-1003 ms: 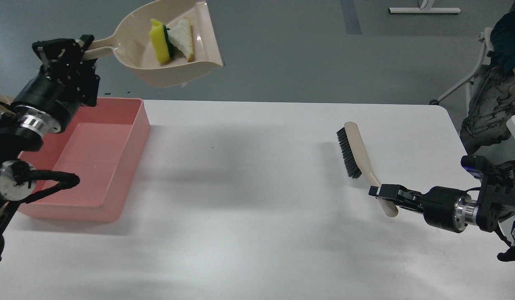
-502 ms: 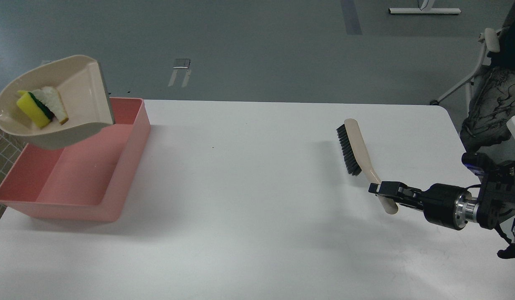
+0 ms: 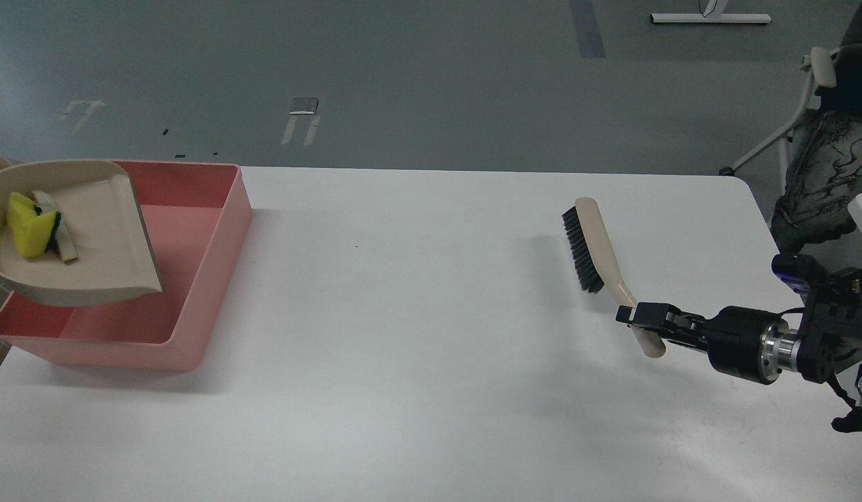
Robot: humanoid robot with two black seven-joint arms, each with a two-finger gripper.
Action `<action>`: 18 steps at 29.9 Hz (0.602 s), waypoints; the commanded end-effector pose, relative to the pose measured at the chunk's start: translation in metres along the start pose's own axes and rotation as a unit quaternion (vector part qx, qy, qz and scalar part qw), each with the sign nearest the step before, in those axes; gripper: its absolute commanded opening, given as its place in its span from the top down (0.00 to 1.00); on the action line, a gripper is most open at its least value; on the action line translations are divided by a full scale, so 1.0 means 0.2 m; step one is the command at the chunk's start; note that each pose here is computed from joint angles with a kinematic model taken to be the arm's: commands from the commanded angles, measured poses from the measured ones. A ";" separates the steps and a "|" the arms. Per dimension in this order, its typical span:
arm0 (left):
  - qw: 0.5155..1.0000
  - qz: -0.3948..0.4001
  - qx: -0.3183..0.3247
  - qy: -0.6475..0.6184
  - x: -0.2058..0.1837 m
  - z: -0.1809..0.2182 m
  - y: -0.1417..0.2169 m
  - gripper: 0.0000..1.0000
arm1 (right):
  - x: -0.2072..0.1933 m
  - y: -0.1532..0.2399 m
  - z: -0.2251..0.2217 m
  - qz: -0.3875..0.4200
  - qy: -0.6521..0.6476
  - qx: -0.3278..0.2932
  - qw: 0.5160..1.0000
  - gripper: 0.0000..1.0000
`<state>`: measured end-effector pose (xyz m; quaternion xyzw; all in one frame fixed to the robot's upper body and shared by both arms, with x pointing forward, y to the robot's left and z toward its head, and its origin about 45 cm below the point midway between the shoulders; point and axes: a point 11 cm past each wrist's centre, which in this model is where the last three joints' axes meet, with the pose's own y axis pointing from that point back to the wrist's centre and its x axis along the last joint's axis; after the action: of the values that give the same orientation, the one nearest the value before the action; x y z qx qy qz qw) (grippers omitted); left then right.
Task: Sweep and dump garbage into bin
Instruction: 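Tilt the dustpan with the left gripper to dump debris into bin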
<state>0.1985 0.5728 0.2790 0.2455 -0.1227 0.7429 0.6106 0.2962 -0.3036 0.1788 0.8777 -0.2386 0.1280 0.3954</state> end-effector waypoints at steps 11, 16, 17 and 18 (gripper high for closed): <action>0.973 0.009 -0.024 -0.230 0.11 0.16 -0.05 1.00 | -0.01 -0.01 -0.01 -0.001 0.000 0.002 1.000 1.00; 0.959 0.018 -0.042 -0.278 0.13 0.24 -0.06 1.00 | -0.01 -0.01 -0.01 -0.001 0.000 0.002 1.000 1.00; 0.958 0.020 -0.045 -0.283 0.14 0.25 -0.07 1.00 | 0.00 -0.01 -0.01 -0.001 0.000 0.003 1.000 1.00; 0.956 0.020 -0.047 -0.287 0.14 0.27 -0.07 1.00 | -0.01 -0.01 -0.01 -0.001 0.000 0.002 1.000 1.00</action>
<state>0.2165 0.5755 0.3282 0.4127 -0.3169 0.6522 0.5513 0.2959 -0.3011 0.1785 0.8790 -0.2371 0.1278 0.3934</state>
